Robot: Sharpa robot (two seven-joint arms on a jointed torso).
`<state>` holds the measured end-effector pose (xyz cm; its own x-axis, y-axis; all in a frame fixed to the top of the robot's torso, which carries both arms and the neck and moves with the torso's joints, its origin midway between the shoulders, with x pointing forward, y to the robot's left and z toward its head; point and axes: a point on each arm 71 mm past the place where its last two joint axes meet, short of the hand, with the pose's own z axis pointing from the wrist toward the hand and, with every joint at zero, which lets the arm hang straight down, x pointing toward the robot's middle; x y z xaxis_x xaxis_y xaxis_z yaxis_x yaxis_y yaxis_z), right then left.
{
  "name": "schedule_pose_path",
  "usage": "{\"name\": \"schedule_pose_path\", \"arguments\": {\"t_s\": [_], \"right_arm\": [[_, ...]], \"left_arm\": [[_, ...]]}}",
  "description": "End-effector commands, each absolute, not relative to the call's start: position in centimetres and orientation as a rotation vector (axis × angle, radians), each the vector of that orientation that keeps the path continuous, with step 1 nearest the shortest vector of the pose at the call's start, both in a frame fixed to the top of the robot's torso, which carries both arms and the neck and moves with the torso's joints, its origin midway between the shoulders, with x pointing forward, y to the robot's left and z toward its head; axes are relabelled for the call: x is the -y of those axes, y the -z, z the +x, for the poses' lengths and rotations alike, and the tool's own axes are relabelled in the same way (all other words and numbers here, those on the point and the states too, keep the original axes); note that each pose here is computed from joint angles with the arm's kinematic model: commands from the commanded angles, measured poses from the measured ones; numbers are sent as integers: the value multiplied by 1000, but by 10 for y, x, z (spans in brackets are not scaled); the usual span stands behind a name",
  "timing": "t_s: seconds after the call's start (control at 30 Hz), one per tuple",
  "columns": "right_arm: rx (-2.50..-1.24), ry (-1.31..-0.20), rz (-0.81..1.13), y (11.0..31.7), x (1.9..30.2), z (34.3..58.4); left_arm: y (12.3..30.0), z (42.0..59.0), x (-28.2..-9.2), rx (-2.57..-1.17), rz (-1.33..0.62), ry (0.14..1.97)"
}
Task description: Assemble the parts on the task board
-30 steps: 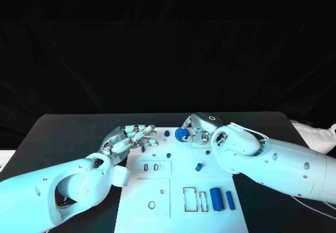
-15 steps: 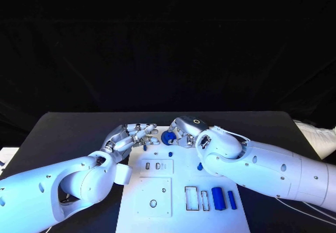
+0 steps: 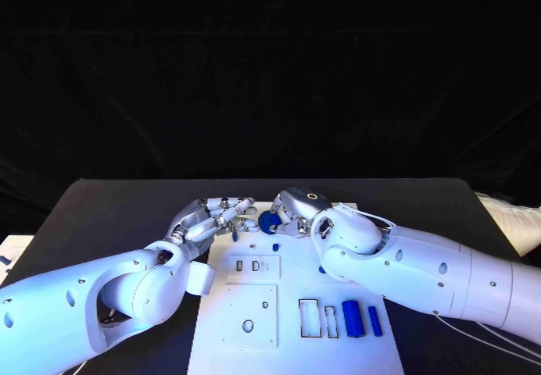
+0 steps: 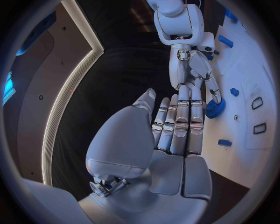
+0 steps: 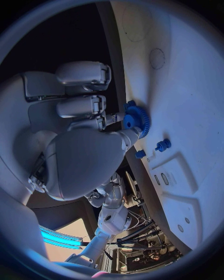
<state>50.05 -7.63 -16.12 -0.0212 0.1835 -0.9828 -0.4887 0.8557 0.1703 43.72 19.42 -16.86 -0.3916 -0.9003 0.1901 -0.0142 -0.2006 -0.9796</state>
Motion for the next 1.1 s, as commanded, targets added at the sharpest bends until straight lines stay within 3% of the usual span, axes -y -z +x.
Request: {"name": "schedule_pose_path", "arguments": {"t_s": [0.03, 0.9, 1.1], "right_arm": [[-1510, -528, -284, 165, 76, 501], [-1621, -542, -300, 175, 74, 504], [-1595, -538, -261, 173, 78, 506]], "left_arm": [[167, 437, -192, -1378, -1111, 1700], [168, 437, -192, -1380, -1112, 1698], [168, 437, -192, -1380, -1112, 1697]]}}
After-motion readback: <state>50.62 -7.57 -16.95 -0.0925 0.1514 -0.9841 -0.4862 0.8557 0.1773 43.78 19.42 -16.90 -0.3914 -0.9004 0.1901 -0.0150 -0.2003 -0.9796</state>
